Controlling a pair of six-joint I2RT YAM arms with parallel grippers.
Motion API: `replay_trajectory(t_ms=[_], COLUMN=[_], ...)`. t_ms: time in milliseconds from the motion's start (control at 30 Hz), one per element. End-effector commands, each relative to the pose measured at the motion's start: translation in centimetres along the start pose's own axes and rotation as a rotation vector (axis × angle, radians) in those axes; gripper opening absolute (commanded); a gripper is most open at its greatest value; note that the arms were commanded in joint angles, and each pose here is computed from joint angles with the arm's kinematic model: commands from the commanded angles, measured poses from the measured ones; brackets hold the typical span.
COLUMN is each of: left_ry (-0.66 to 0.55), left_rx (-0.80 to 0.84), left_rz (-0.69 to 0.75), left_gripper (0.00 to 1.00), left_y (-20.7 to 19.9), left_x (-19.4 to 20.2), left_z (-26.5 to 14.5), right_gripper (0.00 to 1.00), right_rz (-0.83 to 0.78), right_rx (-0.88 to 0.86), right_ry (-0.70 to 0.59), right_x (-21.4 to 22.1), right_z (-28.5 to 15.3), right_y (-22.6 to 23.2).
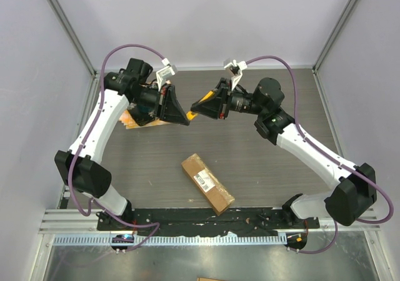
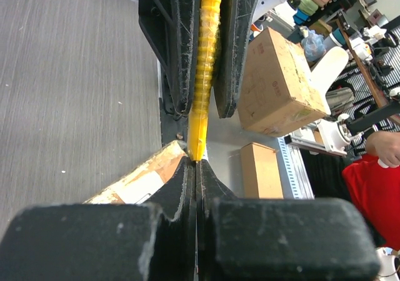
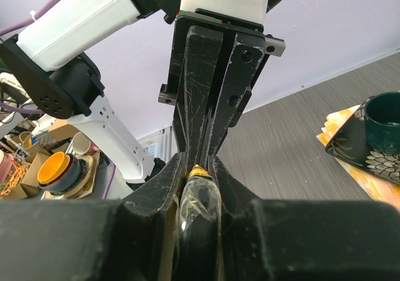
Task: Unpack the express box
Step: Cut the express box at the center of the board.
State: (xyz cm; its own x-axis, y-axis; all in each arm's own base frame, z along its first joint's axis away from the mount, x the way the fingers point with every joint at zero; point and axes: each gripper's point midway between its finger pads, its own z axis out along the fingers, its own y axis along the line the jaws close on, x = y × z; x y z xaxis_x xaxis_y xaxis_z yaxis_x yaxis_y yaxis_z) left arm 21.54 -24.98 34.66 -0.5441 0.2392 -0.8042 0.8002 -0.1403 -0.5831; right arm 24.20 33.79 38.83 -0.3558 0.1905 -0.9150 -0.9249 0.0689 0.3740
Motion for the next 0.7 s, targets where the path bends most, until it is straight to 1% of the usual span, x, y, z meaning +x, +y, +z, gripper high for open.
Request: replay_trajectory(t_ms=[0, 33, 67, 100, 167, 200, 233, 267, 300, 333, 367, 467, 500, 533, 567, 600, 667], left_ry=[-0.027, -0.023, -0.011, -0.005, 0.017, 0.046, 0.065, 0.091, 0.112, 0.164, 0.194, 0.282, 0.296, 0.321, 0.326, 0.340, 0.366], left_rx=[0.045, 0.035, 0.010, -0.006, -0.046, -0.108, -0.149, -0.196, -0.254, -0.358, -0.410, -0.476, -0.480, -0.493, -0.502, -0.506, -0.510], left_rz=[0.058, 0.054, 0.047, 0.040, 0.024, 0.019, -0.005, -0.048, -0.057, -0.112, -0.146, -0.192, -0.209, -0.238, -0.230, -0.240, -0.260], left_gripper=[0.00, 0.04, 0.21, 0.30, 0.43, 0.44, 0.45, 0.45, 0.44, 0.43, 0.40, 0.36, 0.36, 0.36, 0.36, 0.36, 0.37], left_y=[-2.5, -2.3, -1.8, -1.4, -0.3, 1.2, 2.2, 3.9, 5.7, 7.9, 9.8, 12.3, 12.9, 13.5, 14.2, 14.8, 15.4], left_x=[-0.9, -0.9, -0.7, -0.7, -0.1, 0.5, 1.0, 2.0, 2.5, 4.2, 5.2, 8.5, 9.4, 11.0, 11.4, 12.2, 13.7], left_z=[0.0, 0.0, 0.0, -0.1, -0.1, -0.3, -0.4, -0.5, -0.7, -1.4, -1.7, -2.4, -2.5, -2.6, -2.6, -2.6, -2.6], right_gripper=[0.01, 0.01, 0.01, 0.01, 0.01, 0.01, 0.01, 0.01, 0.01, 0.01, 0.01, 0.01, 0.01, 0.01, 0.01, 0.01, 0.01], right_rz=[-0.045, -0.053, -0.055, -0.077, -0.081, -0.122, -0.132, -0.128, -0.140, -0.147, -0.161, -0.167, -0.175, -0.182, -0.186, -0.191, -0.199], right_rx=[0.032, 0.065, 0.090, 0.117, 0.209, 0.239, 0.272, 0.341, 0.372, 0.397, 0.449, 0.500, 0.565, 0.576, 0.554, 0.600, 0.606], right_ry=[0.012, -0.002, -0.002, 0.002, 0.003, 0.000, 0.003, 0.017, 0.023, 0.060, 0.054, 0.141, 0.160, 0.192, 0.217, 0.242, 0.260], right_x=[-0.1, -0.3, -0.3, -0.1, 0.4, 0.3, 0.4, 0.9, 1.2, 2.2, 2.3, 5.8, 6.9, 8.2, 9.6, 11.1, 13.1], right_z=[-0.3, -0.5, -0.9, -1.2, -2.0, -2.7, -3.1, -3.8, -4.3, -4.7, -5.1, -5.7, -6.2, -6.2, -5.5, -5.8, -5.2], right_y=[0.2, -0.3, -0.4, -0.8, -1.9, -1.9, -2.1, -3.0, -3.0, -3.0, -3.5, -3.1, -3.9, -3.7, -2.7, -3.3, -2.6])
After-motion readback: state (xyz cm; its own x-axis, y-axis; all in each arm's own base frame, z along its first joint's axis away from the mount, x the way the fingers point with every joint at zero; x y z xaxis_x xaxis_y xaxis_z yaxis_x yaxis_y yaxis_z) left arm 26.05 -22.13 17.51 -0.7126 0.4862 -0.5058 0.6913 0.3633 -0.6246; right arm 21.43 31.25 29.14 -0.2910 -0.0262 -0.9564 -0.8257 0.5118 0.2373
